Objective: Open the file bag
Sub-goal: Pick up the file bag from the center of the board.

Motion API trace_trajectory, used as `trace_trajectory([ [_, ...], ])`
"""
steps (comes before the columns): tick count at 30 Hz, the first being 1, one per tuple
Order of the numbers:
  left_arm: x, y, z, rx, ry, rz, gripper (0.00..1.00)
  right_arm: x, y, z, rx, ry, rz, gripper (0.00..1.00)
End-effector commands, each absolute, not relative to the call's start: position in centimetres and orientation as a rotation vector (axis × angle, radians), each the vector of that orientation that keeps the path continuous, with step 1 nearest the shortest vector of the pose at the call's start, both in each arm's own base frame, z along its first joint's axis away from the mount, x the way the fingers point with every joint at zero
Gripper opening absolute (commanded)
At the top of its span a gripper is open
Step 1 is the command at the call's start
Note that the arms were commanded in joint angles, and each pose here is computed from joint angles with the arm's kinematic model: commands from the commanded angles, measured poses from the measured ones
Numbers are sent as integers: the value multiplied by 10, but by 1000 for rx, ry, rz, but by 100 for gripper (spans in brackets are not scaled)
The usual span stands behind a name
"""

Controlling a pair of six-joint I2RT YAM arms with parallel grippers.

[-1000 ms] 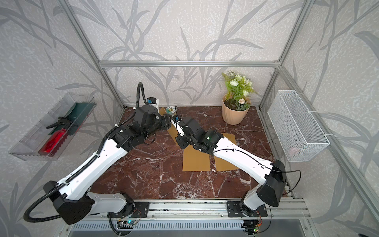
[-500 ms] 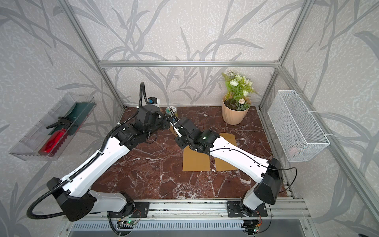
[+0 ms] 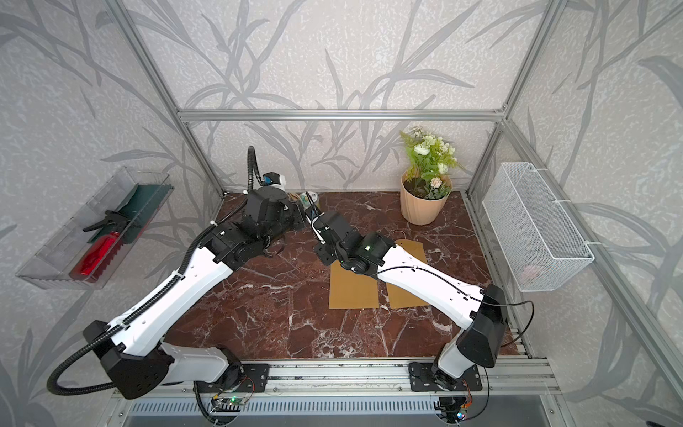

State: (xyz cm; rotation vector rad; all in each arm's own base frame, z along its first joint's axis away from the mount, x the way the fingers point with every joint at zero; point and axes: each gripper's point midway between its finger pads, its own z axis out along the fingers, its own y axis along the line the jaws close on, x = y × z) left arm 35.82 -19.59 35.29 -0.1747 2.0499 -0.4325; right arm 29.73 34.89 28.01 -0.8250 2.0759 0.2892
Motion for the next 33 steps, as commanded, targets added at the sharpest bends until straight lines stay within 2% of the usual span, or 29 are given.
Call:
trace_trajectory([
  [1, 361, -182, 359, -193, 2016, -347, 0, 284, 360, 302, -896, 1993, 338, 18],
  [7, 367, -169, 374, -226, 1940, -346, 0, 271, 364, 298, -920, 1999, 422, 43],
  [11, 368, -163, 385, -217, 1873, -379, 0, 259, 363, 294, -925, 2002, 498, 53],
  [20, 353, -169, 393, -34, 1769, -503, 0, 251, 346, 291, -875, 2023, 631, 57],
  [33, 306, -190, 392, 295, 1640, -721, 0, 292, 282, 308, -667, 2034, 884, 59],
])
